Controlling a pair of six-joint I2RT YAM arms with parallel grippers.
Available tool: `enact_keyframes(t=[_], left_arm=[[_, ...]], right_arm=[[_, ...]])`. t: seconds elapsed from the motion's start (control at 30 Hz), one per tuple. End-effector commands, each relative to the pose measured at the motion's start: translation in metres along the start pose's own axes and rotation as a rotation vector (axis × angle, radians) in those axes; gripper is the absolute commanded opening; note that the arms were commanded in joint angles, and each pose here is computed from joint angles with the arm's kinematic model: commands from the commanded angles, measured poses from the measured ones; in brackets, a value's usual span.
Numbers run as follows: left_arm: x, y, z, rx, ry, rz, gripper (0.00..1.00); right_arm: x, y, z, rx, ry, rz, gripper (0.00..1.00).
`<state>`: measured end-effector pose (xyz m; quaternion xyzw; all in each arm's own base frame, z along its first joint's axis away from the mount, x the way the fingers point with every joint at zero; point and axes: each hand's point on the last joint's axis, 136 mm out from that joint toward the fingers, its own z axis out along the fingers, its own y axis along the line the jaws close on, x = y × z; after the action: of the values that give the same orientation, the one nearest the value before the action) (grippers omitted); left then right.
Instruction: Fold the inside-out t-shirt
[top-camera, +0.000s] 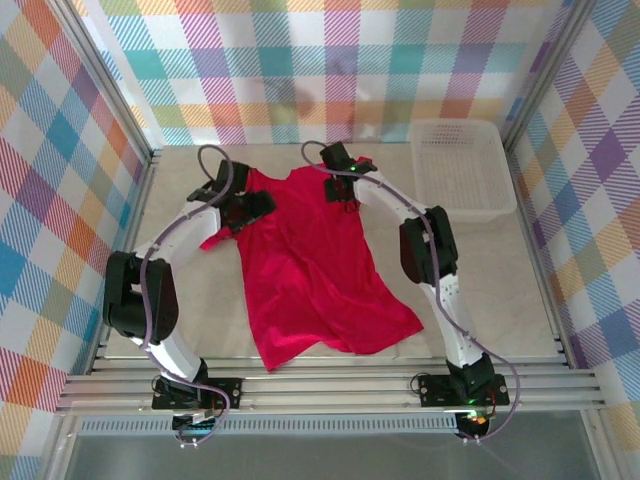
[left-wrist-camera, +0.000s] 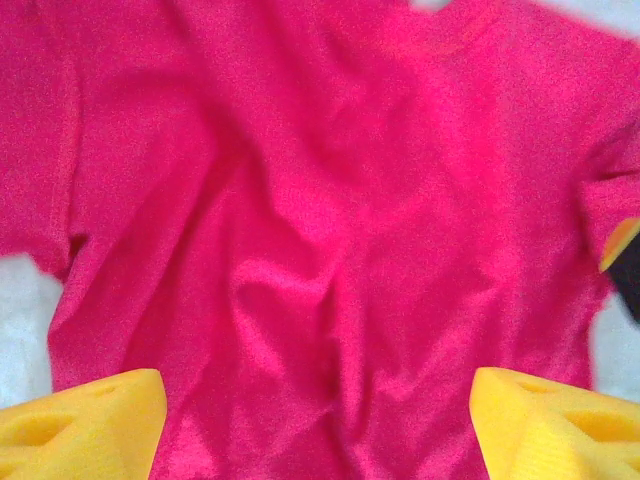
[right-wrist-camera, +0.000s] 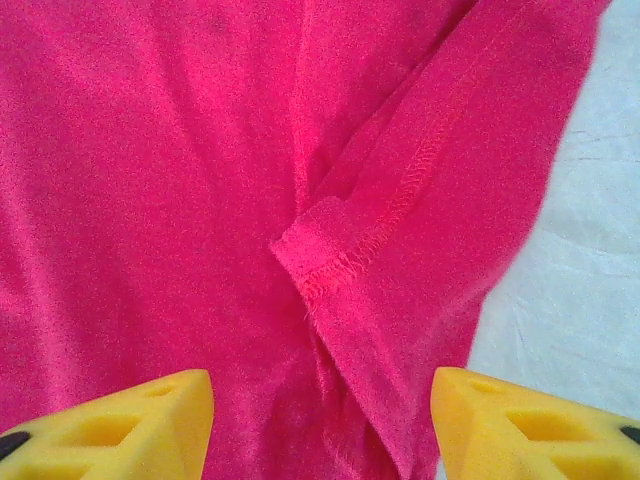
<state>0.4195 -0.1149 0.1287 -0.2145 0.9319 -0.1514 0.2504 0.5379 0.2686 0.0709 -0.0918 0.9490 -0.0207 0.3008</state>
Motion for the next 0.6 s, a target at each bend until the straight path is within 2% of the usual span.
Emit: enact_keyframes(t=[0.0, 0.07, 0.13, 0.2, 0.23, 0.43, 0.57], left_arm=[[0.021, 0.008, 0.014, 0.003, 0.043, -0.031, 0.79], [0.032, 0.013, 0.018, -0.004, 0.064, -0.032, 0.79], [0.043, 0.018, 0.024, -0.011, 0.090, -0.036, 0.79], [0.053, 0.022, 0.031, -0.022, 0.109, -0.035, 0.78], [0.057, 0.024, 0.033, -0.027, 0.117, -0.035, 0.78], [0.071, 0.046, 0.060, -0.105, 0.161, -0.021, 0.78], [0.072, 0.071, 0.071, -0.184, 0.202, -0.030, 0.77]], right_arm=[[-0.008, -0.008, 0.002, 0.073, -0.006, -0.089, 0.55], [-0.013, -0.008, 0.006, 0.073, -0.019, -0.077, 0.48], [-0.018, -0.010, 0.006, 0.080, -0.033, -0.069, 0.28], [-0.023, -0.016, 0.001, 0.097, -0.041, -0.060, 0.04], [-0.025, -0.019, -0.004, 0.099, -0.044, -0.055, 0.00], [-0.034, -0.074, -0.045, 0.167, -0.055, 0.046, 0.00], [-0.012, -0.129, -0.053, 0.215, -0.026, 0.177, 0.00]])
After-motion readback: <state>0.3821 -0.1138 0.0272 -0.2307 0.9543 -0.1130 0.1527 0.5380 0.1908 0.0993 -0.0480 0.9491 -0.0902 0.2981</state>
